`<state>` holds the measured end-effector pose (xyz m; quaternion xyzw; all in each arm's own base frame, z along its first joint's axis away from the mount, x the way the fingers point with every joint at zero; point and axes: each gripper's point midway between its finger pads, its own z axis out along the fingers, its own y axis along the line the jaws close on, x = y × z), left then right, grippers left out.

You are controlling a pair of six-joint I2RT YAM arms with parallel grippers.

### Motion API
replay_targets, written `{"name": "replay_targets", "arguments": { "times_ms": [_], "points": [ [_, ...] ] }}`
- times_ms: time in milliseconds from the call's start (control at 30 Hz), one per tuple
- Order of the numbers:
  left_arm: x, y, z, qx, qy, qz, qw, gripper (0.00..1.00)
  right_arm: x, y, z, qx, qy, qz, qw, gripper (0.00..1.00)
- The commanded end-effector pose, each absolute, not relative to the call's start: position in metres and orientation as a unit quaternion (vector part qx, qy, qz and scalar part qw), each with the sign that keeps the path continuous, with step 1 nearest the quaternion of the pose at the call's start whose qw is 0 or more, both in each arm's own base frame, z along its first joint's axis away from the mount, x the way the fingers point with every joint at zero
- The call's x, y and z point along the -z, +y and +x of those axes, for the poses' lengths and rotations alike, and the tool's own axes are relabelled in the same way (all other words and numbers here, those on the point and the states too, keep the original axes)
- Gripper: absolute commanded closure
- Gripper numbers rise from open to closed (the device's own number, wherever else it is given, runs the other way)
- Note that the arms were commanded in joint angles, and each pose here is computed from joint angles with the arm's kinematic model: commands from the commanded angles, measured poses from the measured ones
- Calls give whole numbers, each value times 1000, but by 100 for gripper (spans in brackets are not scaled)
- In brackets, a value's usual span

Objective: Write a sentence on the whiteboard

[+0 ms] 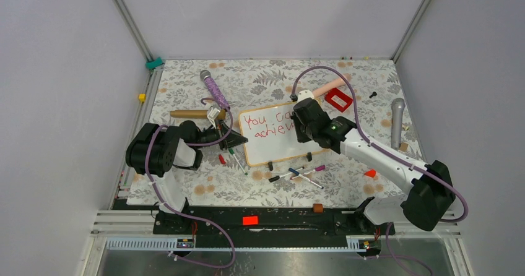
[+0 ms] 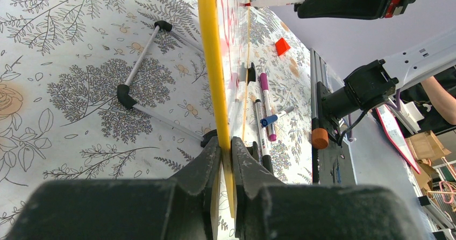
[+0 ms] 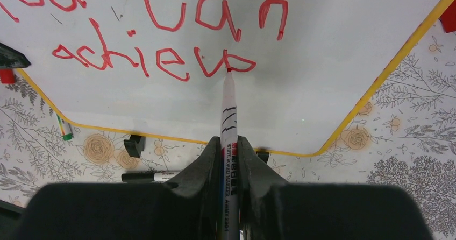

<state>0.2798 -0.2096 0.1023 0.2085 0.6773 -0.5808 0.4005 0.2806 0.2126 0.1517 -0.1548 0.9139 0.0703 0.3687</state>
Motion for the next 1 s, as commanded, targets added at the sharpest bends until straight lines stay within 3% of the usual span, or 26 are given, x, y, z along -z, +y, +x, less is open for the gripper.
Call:
{"name": "replay_targets", "arguments": {
  "times_ms": [0,700,967],
  "points": [
    [-117,-206,290,554,646,252,460,100,-148,203,279,-63,916,-140,370,100],
    [-117,-206,290,554,646,251,461,100,-157,182,285,-11,915,-120,385,100],
    [-117,-207,291,554,646,252,460,100,-190,196,278,-80,897,-126,417,100]
  ]
}}
